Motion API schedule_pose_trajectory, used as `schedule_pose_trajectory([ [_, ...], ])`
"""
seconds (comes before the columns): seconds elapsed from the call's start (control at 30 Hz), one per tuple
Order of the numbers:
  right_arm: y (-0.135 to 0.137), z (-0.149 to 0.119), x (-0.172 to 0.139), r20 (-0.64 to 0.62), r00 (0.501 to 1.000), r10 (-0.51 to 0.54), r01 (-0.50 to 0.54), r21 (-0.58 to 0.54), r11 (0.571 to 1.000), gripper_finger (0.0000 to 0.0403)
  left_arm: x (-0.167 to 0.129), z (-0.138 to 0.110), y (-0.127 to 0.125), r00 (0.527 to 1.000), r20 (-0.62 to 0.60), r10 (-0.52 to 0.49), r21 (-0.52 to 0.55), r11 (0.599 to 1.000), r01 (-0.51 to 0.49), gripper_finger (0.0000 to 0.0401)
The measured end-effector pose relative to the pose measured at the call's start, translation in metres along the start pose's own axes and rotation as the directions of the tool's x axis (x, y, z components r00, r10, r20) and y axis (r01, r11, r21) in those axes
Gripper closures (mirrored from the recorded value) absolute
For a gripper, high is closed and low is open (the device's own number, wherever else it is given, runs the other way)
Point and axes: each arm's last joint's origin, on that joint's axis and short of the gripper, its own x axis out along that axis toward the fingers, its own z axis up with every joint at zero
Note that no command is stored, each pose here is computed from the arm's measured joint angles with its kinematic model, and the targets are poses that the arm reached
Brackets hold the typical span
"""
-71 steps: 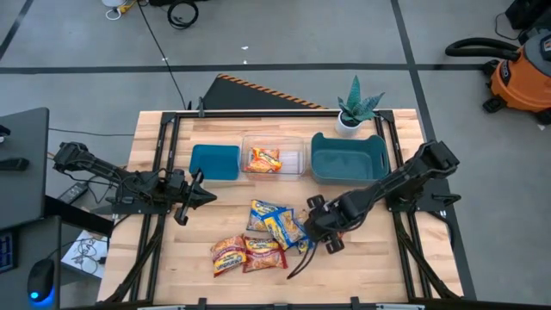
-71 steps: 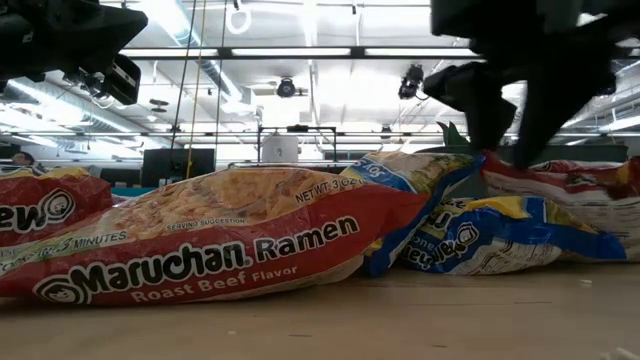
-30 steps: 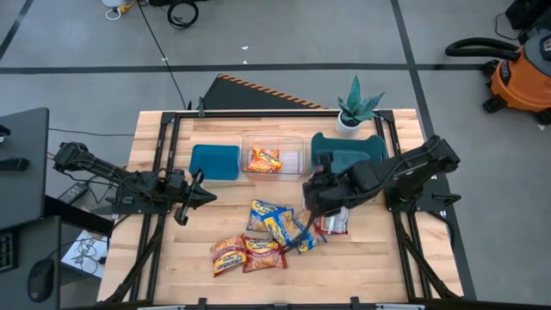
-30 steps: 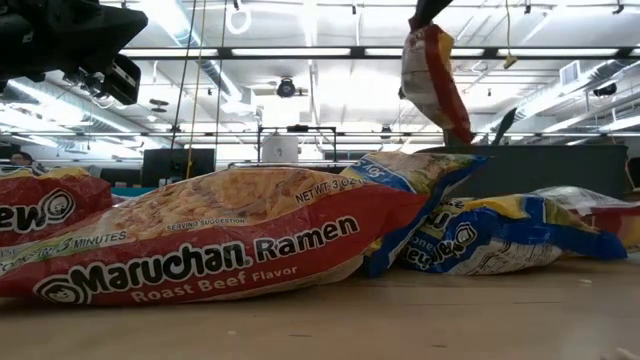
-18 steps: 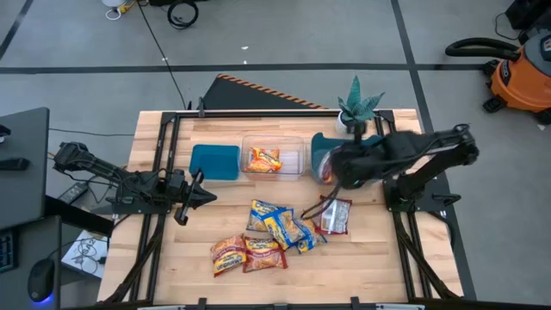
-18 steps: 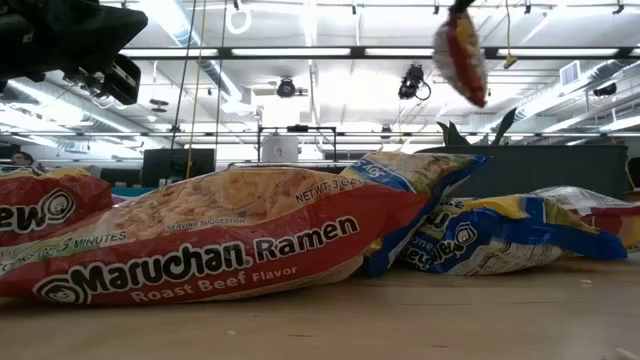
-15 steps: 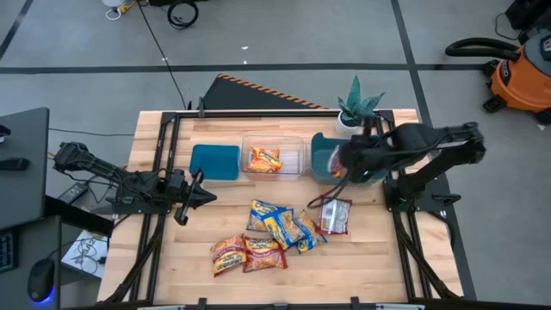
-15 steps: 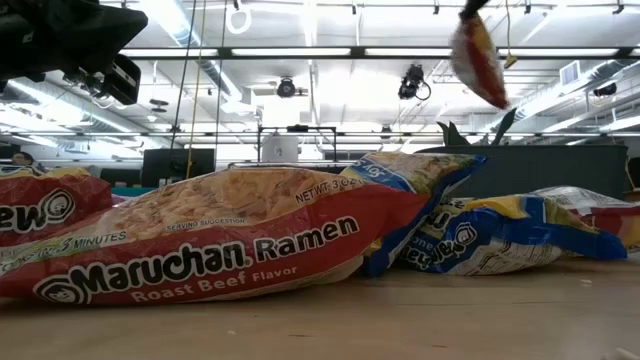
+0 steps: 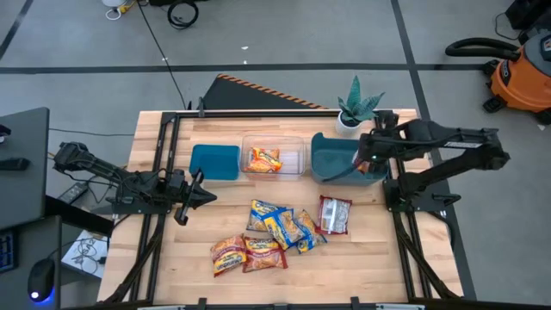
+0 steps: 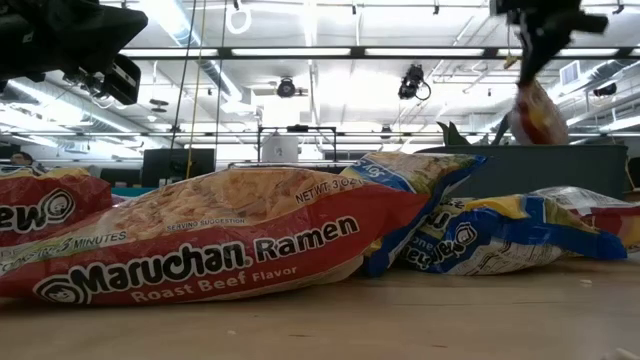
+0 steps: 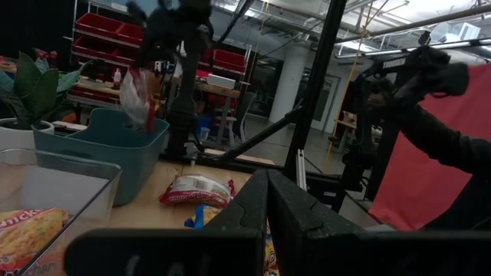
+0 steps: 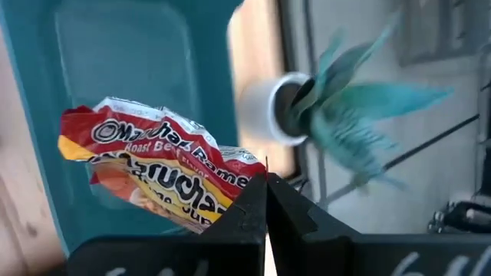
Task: Sort Maruchan noodles
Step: Put the red noodle pack into the green bin
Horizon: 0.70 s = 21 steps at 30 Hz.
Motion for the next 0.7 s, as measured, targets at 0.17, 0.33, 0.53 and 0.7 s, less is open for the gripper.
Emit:
schedule_pose_trajectory([
  [0.17, 0.014, -0.001, 0.036, -0.114, 0.990, 0.087, -0.094, -0.057, 0.994, 0.0395, 0.000, 0.000, 0.000, 1.000, 0.000, 0.000, 0.000, 1.000, 0.000, 0.0387],
  [0.33, 0.024, 0.004, 0.066, -0.137, 0.973, 0.186, -0.197, -0.071, 0.978, 0.0394, 0.000, 0.000, 0.000, 1.000, 0.000, 0.000, -0.001, 1.000, 0.000, 0.0387],
  [0.53, 0.033, 0.013, 0.097, -0.102, 0.950, 0.295, -0.302, -0.053, 0.952, 0.0370, 0.000, 0.000, 0.000, 1.000, 0.000, 0.000, 0.000, 1.000, 0.000, 0.0387],
  [0.7, 0.030, 0.021, 0.108, -0.050, 0.955, 0.291, -0.293, -0.026, 0.956, 0.0332, 0.000, 0.000, 0.000, 1.000, 0.000, 0.000, 0.000, 1.000, 0.000, 0.0387],
])
